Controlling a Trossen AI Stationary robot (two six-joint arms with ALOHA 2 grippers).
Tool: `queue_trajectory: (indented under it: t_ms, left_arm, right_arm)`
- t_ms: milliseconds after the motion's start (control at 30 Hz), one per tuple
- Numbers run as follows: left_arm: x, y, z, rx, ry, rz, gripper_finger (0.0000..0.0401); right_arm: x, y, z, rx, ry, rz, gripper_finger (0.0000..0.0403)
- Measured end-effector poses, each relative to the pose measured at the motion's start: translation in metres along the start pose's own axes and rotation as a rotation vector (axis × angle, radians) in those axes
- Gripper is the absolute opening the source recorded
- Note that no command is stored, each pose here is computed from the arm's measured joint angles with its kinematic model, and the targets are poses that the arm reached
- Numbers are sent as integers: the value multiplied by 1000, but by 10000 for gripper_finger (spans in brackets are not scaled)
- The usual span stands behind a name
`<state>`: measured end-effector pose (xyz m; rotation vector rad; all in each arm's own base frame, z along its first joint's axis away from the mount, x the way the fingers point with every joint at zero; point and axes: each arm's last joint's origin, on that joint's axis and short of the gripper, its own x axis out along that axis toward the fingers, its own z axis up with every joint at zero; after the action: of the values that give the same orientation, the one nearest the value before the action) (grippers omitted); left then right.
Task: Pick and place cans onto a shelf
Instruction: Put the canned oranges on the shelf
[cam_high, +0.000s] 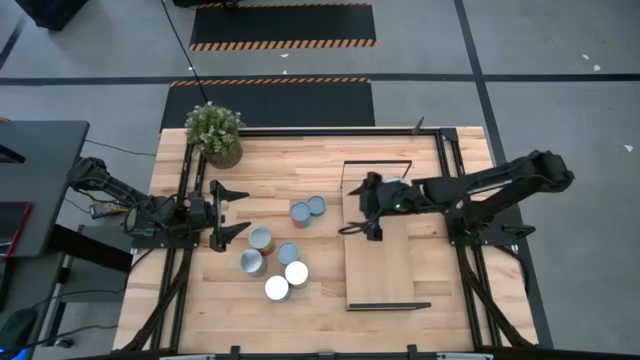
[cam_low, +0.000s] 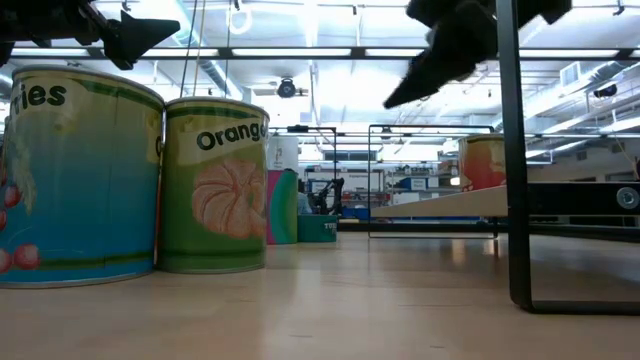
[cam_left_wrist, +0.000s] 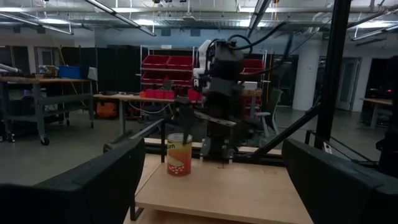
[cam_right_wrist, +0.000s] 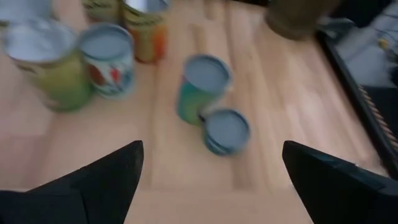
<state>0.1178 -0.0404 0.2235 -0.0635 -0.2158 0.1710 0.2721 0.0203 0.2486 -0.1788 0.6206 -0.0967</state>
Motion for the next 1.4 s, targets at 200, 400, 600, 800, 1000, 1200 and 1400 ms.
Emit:
queue_trajectory:
  t_ms: [200, 400, 600, 800, 1000, 1200, 1400]
  left_arm:
    - [0, 0, 0, 2, 0, 0, 385]
    - [0, 0, -1, 32, 11, 0, 385]
    - [6, -6, -15, 61, 99, -13, 385]
    - [11, -13, -25, -8, 159, -90, 385]
    - [7, -25, -31, -54, 209, -160, 385]
    - [8, -45, -18, -17, 232, -170, 385]
    - [12, -61, -10, 40, 313, -134, 385]
  right_arm:
    - [24, 18, 26, -26, -1, 98, 392]
    - [57, 44, 45, -102, 20, 217, 391]
    - [81, 75, 53, -184, 26, 260, 391]
    - [97, 105, 53, -188, 34, 224, 391]
    - [112, 135, 56, -179, 74, 232, 391]
    - [127, 152, 65, -184, 150, 163, 391]
    - [139, 159, 76, -160, 145, 146, 391]
